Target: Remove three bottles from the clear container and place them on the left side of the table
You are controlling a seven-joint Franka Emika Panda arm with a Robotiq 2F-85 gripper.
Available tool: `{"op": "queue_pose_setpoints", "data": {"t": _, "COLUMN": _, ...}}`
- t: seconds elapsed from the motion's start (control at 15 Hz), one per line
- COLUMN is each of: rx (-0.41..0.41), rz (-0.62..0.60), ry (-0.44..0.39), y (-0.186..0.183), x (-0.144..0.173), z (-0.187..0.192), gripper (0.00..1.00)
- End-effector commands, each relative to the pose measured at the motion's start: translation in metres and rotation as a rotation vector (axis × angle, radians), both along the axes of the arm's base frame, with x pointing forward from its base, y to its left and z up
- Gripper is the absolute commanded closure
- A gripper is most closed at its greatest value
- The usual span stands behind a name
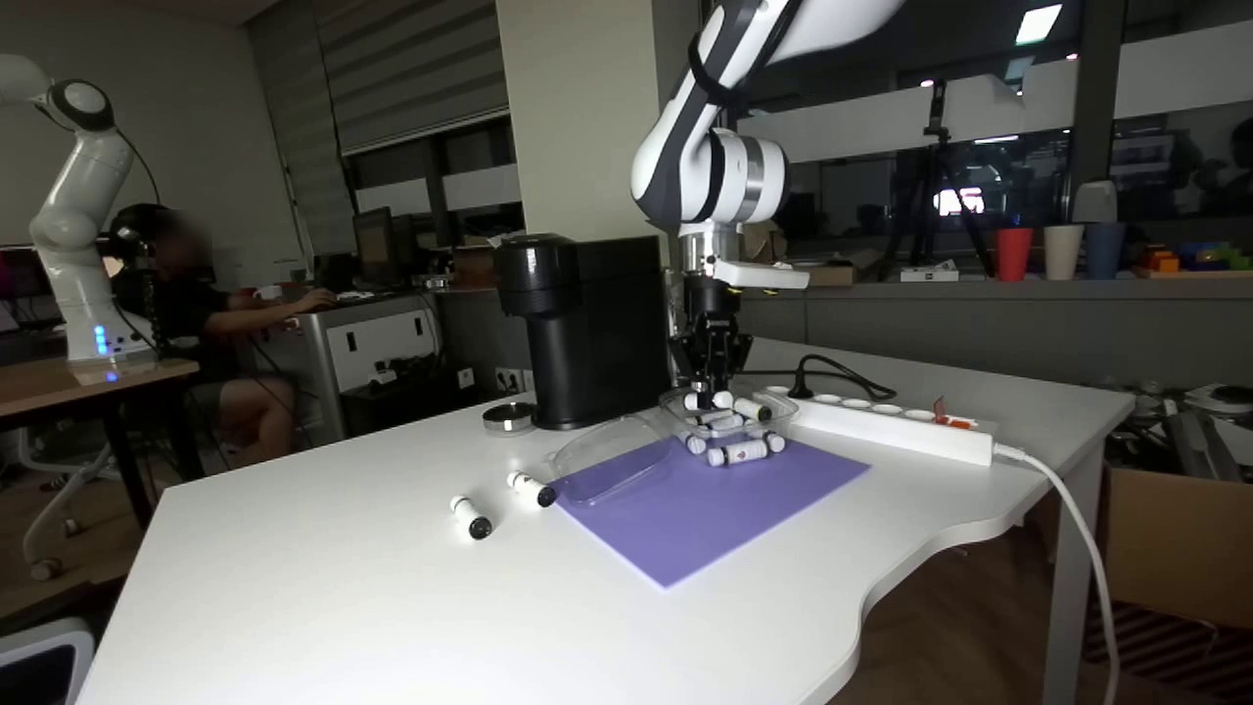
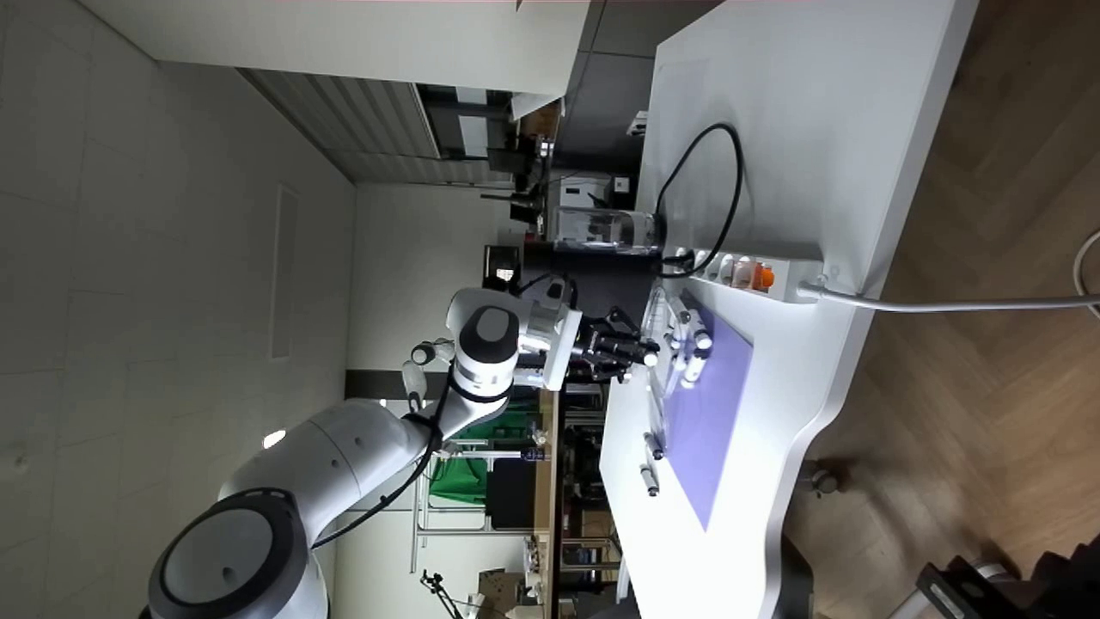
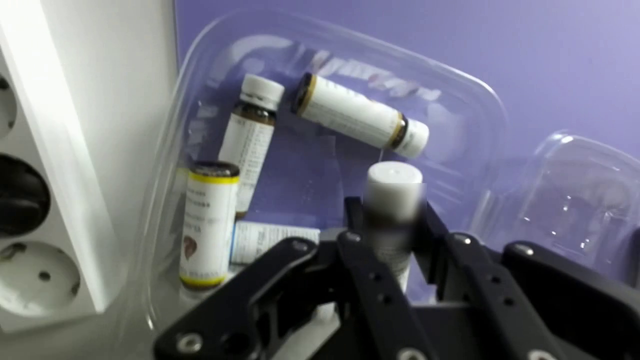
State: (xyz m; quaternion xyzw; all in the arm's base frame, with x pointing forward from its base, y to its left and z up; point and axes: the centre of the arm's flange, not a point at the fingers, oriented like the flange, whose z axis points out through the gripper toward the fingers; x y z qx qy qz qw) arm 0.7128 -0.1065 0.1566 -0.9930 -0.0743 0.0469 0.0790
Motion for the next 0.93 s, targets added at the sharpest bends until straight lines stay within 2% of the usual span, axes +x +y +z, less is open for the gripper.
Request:
{"op": "queue_pose_setpoints", "data": {"t": 0.0, "rx": -0.011, "rz": 0.053, "ry": -0.12, "y": 0.042, "x": -0.025, "z": 0.031, "gripper": 0.93}}
{"op": "queue_pose_setpoints", "data": {"t": 0.27, "rx": -0.021, "rz": 0.101, "ry": -0.244, "y": 0.104, "x": -0.04, "z": 0.025, "gripper": 0.93}}
{"op": "queue_pose_setpoints", "data": {"t": 0.47, "rx": -0.012, "rz": 0.148, "ry": -0.279, "y": 0.149, "x": -0.061, "z": 0.019, "gripper": 0.93}}
{"op": "queue_pose_setpoints", "data": {"t": 0.73, "rx": -0.008, "rz": 0.194, "ry": -0.338, "y": 0.182, "x": -0.078, "z": 0.017, "gripper": 0.93}}
{"op": "queue_pose_setpoints", "data": {"t": 0.87, "rx": -0.008, "rz": 0.207, "ry": -0.335, "y": 0.189, "x": -0.085, "z": 0.018, "gripper": 0.93}}
